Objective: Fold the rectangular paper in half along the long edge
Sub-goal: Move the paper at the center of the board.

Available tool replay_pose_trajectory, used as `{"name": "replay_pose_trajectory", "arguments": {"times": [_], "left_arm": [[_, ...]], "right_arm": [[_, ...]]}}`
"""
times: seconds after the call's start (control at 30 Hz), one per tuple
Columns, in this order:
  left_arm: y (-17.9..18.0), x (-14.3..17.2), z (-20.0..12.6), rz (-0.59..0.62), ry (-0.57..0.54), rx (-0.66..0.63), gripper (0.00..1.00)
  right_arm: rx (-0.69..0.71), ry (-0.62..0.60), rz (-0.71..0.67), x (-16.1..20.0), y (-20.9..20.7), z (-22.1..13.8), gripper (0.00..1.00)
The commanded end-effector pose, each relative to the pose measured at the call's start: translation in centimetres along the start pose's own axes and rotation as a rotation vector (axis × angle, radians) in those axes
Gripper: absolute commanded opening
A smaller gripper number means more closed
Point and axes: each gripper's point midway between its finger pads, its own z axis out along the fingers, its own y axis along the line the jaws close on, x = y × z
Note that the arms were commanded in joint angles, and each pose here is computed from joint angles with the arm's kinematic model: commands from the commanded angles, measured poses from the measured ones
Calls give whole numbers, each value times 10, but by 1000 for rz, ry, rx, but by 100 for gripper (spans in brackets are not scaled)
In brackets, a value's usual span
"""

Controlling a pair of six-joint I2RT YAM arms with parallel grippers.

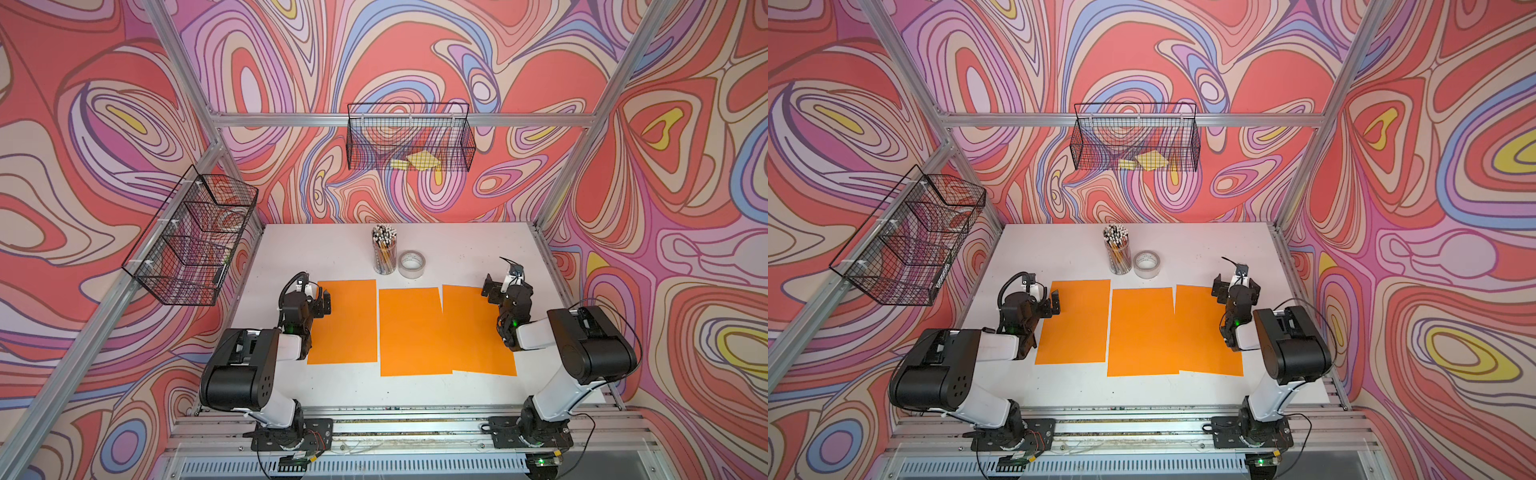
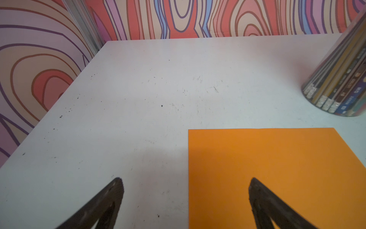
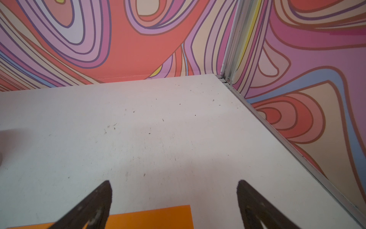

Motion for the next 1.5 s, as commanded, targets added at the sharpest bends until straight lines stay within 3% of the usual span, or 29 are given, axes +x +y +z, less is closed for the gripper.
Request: {"name": "replay_pose_trajectory", "arguments": {"times": [0.0,0.07,0.13,0.2,0.3,0.37,0.43,0.53,0.63,0.7,0.77,0.87,0.93,1.07,1.27,1.47], "left_arm": [[14,-23,-8,-40,-45,-70,99],[32,-52,-28,-89,-59,-164,99],[47,-92,-55,-229,-91,-238,99],[54,-127,-84,-349,-112,-260,99],[34,-172,-114,-405,-187,-106,99],[21,-193,-133,-436,-252,-1,99],[24,-199,-151,-528,-308,16,99],[40,-191,-179,-739,-393,-4,99],[36,-194,-203,-751,-518,81,94],[34,-194,-213,-751,-509,96,92],[24,-201,-222,-693,-467,133,92],[-4,-220,-234,-592,-394,272,91],[-21,-226,-237,-554,-321,349,92],[-28,-223,-243,-545,-227,368,93],[-40,-224,-260,-610,-245,465,90],[-59,-230,-262,-612,-238,555,89]], "right_arm": [[29,-6,14,-5,-7,-2,98],[10,-41,-3,-15,-3,-9,98],[68,-15,12,-34,-13,-15,98],[152,-47,90,-73,-30,-28,98],[120,-58,159,-148,-34,-50,98],[174,-34,252,-191,-47,-69,98],[235,-30,349,-217,-61,-91,98],[47,-85,349,-251,-42,-124,98],[-99,-164,383,-273,-32,-166,98],[-128,-168,399,-281,-33,-187,97],[-136,-107,395,-278,-32,-194,98],[-40,87,409,-254,-38,-181,96],[-87,175,397,-244,-24,-171,94],[-164,242,452,-237,-5,-167,93],[-137,372,471,-203,2,-148,93],[-139,581,446,-145,18,-129,93]]}}
